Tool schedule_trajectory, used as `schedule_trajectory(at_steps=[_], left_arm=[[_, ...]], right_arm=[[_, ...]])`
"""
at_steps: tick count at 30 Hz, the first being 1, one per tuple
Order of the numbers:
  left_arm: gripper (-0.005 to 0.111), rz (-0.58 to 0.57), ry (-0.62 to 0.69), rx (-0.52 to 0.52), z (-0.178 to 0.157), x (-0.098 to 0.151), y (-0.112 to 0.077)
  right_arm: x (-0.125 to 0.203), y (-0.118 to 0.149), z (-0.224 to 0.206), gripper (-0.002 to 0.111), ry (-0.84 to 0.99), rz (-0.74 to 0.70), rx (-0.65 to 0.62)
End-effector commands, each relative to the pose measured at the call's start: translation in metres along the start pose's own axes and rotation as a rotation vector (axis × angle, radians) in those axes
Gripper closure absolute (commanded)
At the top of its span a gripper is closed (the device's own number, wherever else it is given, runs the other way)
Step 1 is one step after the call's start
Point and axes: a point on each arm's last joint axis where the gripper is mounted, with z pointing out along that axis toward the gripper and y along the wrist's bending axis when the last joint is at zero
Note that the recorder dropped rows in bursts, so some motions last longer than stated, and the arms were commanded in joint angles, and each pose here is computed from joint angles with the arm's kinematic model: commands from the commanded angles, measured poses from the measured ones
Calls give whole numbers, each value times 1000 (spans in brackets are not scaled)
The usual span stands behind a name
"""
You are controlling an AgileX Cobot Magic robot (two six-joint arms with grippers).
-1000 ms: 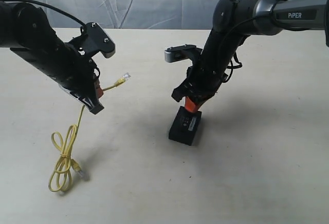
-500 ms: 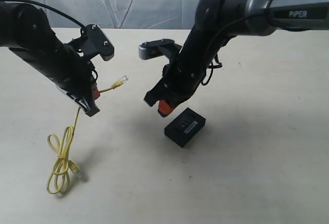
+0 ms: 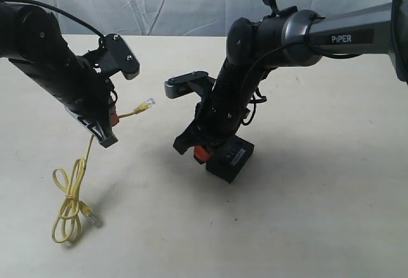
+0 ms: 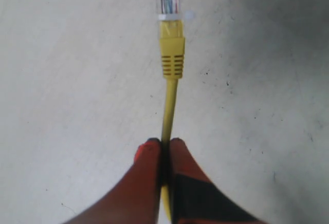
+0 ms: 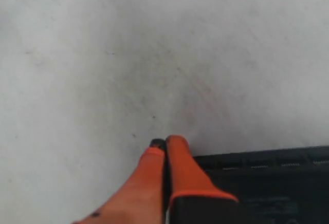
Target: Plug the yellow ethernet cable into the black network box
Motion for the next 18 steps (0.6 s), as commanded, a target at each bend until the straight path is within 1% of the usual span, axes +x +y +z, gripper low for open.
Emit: schedule_trajectory(at_steps=[1,13,18], left_arm=[[107,-10,-1,3,1,1,-1],[107,-10,-1,3,1,1,-1],[107,-10,-1,3,1,1,-1]], right_arm=[[7,0,1,109,74,-29,9],[16,3,-1,109,172,-36,-27],[13,6,-11,109,137,-47,-12]])
